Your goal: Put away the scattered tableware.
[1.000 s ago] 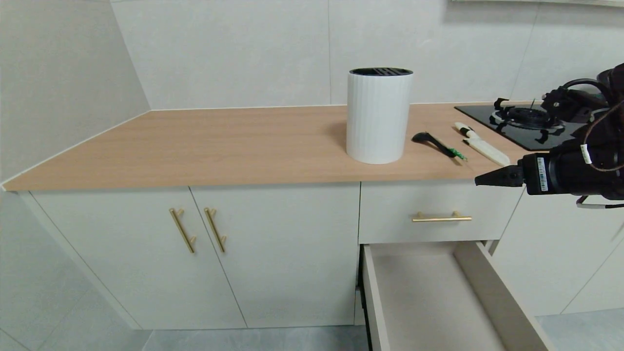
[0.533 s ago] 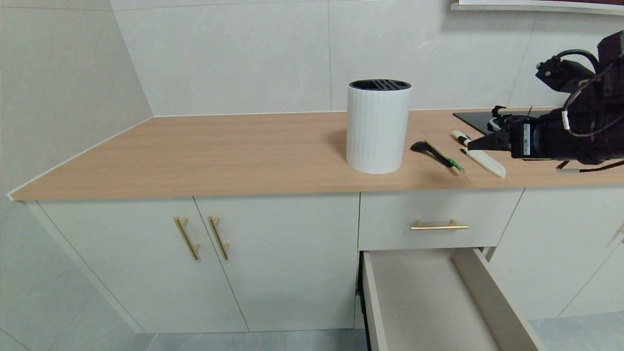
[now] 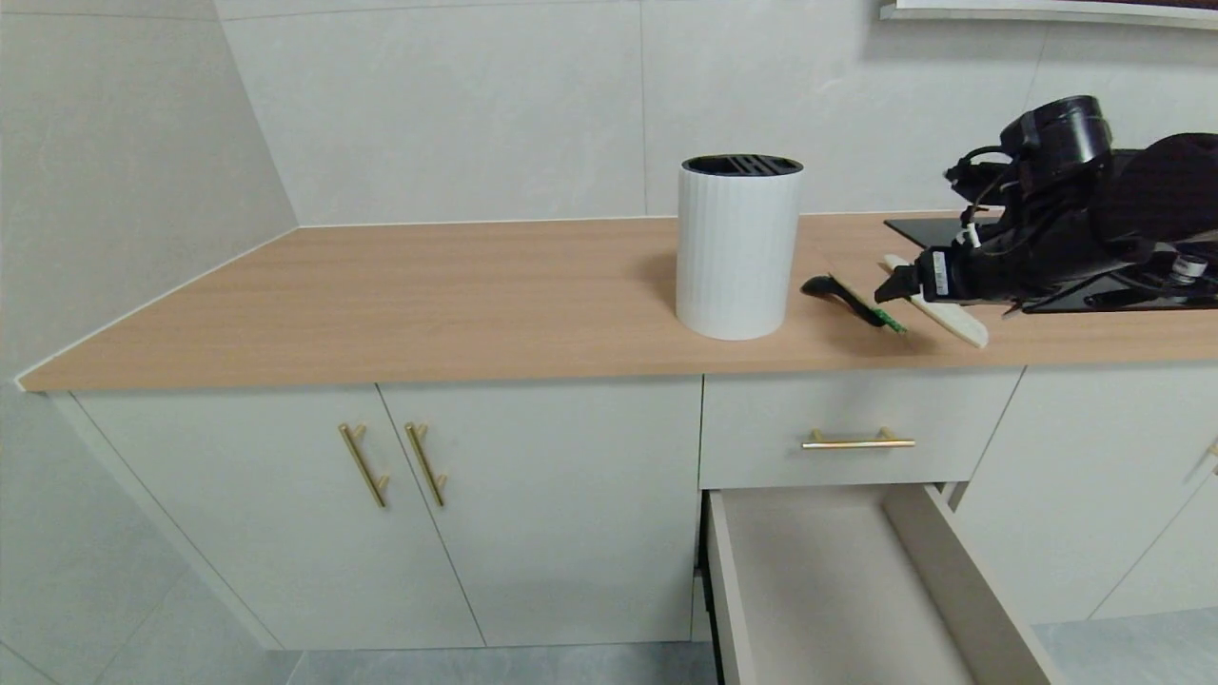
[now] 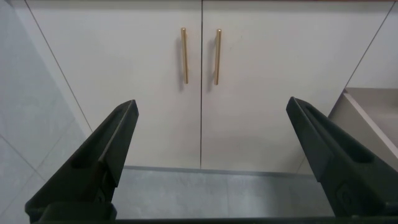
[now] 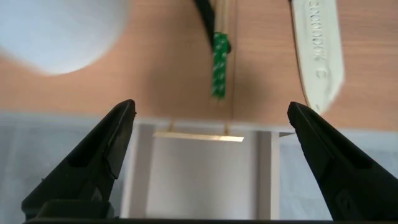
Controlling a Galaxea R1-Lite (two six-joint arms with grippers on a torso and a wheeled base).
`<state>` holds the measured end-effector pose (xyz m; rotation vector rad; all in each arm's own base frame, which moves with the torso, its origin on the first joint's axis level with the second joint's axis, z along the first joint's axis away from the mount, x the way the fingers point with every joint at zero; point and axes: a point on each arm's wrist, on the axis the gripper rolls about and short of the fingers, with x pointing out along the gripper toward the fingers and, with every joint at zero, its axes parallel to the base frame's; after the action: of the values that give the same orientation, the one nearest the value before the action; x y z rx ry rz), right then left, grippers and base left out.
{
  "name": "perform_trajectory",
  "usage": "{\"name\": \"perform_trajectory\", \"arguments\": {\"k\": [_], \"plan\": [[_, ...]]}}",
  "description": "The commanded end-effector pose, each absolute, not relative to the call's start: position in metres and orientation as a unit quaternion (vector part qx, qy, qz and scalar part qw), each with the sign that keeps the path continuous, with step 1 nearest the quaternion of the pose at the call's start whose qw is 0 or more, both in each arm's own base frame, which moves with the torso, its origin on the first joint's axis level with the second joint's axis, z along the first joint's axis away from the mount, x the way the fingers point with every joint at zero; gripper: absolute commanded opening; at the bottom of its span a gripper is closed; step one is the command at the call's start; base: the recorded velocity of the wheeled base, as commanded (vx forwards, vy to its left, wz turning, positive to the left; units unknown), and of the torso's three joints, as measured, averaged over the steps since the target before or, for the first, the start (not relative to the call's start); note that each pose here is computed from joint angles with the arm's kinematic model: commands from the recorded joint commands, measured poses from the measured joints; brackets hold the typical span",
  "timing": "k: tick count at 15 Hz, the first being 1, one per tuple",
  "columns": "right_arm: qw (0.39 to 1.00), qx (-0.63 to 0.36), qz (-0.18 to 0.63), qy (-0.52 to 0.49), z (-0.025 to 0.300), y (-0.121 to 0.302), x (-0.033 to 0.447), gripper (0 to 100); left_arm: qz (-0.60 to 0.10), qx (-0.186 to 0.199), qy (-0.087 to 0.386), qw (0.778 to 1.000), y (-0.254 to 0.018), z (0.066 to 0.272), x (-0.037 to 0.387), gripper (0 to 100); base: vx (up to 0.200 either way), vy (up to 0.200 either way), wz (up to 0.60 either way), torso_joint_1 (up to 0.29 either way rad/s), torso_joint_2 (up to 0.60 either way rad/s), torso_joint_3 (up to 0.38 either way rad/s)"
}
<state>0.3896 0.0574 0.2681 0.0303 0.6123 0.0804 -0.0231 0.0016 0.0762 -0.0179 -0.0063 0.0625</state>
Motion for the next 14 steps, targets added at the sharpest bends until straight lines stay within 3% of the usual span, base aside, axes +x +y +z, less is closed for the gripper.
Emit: {"name": "perform_trajectory", "arguments": {"k": [1, 11, 12, 14], "plan": [[0.945, 0.012, 0.026, 0.326, 0.226, 0.063, 0.43, 100, 0.031, -0.009, -0.003, 0.999, 0.002, 0.076, -0.023, 100, 0.0, 0.0, 0.0, 0.0, 0.0, 0.0], [0.949, 0.017, 0.023, 0.315, 0.216, 0.064, 0.441, 100, 0.031, -0.009, -0.003, 0.999, 0.002, 0.076, -0.023, 100, 0.0, 0.0, 0.0, 0.0, 0.0, 0.0], [0.949, 0.022, 0.022, 0.314, 0.218, 0.064, 0.441, 0, 0.031, -0.009, -0.003, 0.999, 0.002, 0.076, -0.023, 100, 0.0, 0.0, 0.0, 0.0, 0.0, 0.0], [0.949, 0.022, 0.022, 0.313, 0.218, 0.064, 0.44, 0, 0.031, -0.009, -0.003, 0.999, 0.002, 0.076, -0.023, 100, 0.0, 0.0, 0.0, 0.0, 0.0, 0.0]]}}
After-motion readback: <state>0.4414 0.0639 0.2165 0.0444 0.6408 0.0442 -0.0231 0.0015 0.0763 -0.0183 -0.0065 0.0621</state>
